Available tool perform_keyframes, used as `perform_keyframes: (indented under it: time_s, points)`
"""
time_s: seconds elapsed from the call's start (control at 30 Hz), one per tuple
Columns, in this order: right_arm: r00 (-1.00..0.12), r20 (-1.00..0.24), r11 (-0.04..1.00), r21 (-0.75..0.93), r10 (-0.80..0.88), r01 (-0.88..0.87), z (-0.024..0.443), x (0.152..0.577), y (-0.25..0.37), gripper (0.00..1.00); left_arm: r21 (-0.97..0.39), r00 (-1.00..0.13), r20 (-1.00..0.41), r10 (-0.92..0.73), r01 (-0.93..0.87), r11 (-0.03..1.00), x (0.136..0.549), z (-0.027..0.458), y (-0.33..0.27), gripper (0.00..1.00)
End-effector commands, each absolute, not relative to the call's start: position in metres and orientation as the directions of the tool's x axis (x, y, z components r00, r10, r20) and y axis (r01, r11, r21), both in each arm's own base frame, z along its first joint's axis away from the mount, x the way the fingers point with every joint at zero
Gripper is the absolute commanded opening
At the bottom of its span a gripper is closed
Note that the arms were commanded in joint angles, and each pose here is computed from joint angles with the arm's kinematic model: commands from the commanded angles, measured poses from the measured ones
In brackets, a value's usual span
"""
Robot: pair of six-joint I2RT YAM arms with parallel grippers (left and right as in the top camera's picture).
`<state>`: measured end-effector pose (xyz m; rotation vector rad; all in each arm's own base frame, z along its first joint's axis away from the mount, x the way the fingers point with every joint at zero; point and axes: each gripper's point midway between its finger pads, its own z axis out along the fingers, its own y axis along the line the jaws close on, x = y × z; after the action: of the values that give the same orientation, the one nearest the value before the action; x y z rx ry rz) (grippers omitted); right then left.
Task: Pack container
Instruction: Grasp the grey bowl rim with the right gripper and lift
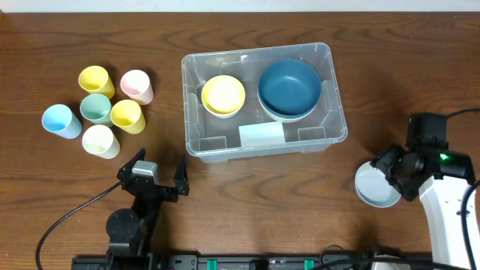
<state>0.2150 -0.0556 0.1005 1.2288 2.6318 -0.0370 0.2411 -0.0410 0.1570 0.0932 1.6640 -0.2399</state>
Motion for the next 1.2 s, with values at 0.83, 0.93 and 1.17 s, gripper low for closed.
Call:
perform_keyframes:
  time_s: [0.83, 0.93, 1.17]
  points:
    - [-0.566, -0.146, 0.577, 0.048, 0.812, 0.815, 0.038, 0.178, -0.075, 0.59, -0.096, -0.152, -0.986, -0.064, 0.215, 0.972, 0.24, 0.141, -0.044, 0.98]
    - [-0.564, -0.138, 0.574, 0.055, 0.815, 0.817, 0.037, 0.177, -0.073, 0.49, -0.096, -0.152, -0.986, -0.064, 0.215, 0.972, 0.24, 0.141, -0.044, 0.98]
    - [-0.558, -0.123, 0.567, 0.056, 0.821, 0.822, 0.036, 0.175, -0.071, 0.43, -0.096, -0.152, -0.986, -0.064, 0.215, 0.972, 0.24, 0.141, -0.044, 0.98]
